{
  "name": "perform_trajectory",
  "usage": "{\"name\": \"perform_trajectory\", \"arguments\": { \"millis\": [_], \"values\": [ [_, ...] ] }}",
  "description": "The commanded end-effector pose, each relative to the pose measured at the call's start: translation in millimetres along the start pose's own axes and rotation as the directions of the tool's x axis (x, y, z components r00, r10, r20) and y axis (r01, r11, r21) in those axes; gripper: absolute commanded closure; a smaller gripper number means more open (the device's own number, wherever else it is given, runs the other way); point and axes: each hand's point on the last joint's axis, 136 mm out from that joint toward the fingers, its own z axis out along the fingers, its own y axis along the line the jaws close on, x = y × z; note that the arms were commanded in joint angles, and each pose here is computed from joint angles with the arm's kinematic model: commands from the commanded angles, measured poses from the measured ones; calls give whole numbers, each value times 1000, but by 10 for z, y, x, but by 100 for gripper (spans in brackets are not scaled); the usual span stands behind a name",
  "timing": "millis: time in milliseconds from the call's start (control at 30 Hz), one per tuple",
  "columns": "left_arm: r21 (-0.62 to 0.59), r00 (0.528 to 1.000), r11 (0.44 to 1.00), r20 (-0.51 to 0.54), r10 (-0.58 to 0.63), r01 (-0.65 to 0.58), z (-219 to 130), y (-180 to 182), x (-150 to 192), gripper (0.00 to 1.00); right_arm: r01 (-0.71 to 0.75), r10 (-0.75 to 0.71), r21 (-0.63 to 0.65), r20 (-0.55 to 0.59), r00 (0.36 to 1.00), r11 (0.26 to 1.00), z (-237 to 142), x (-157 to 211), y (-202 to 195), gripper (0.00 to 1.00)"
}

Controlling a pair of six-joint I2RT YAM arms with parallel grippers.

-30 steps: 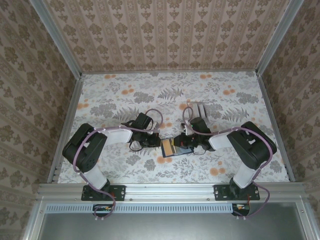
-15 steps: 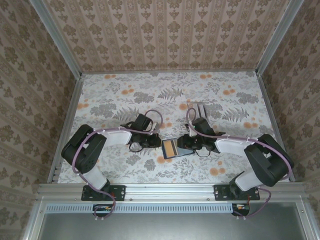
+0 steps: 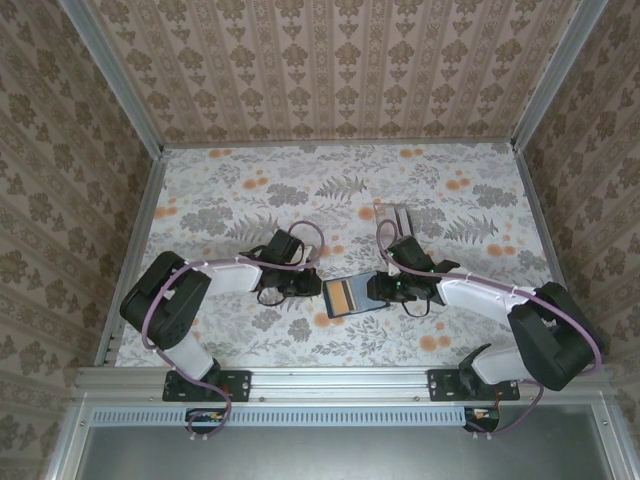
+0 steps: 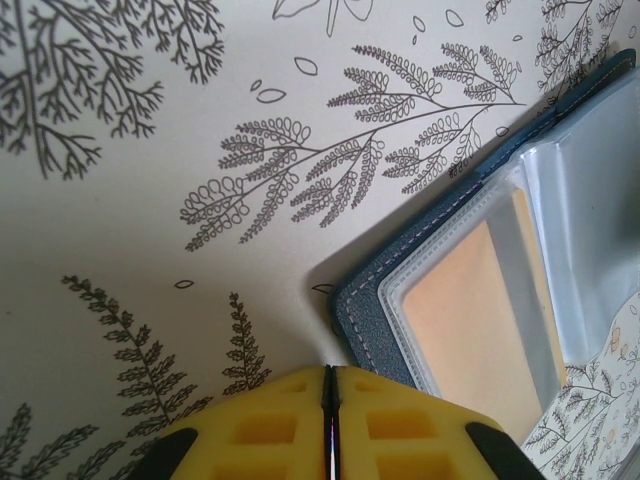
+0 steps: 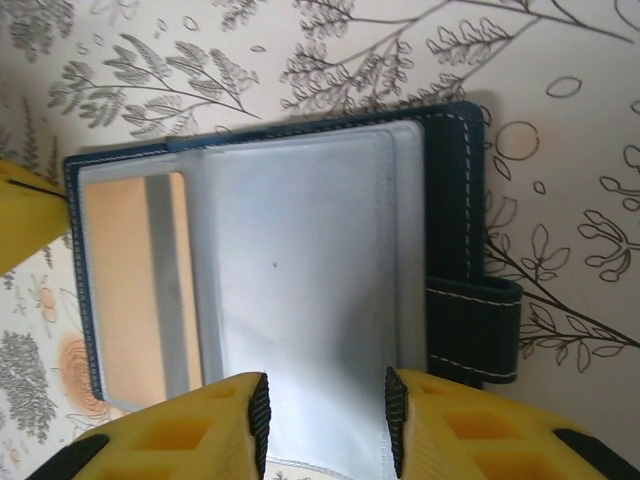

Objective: Put the credit cards into the card holder

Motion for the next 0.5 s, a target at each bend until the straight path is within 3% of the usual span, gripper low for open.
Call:
{"name": "perform_trajectory", "arguments": {
  "millis": [0,467],
  "values": [
    [-17,1000,1000,-4,24,-24,-22,14,31,89,6,-5,42,-36,999,999,69,48,-70,61],
    [-17,1000,1000,-3,23,-23,-16,39,64,89,1,-1,-17,-31,1000,1000,64,2,68,73]
  ]
}}
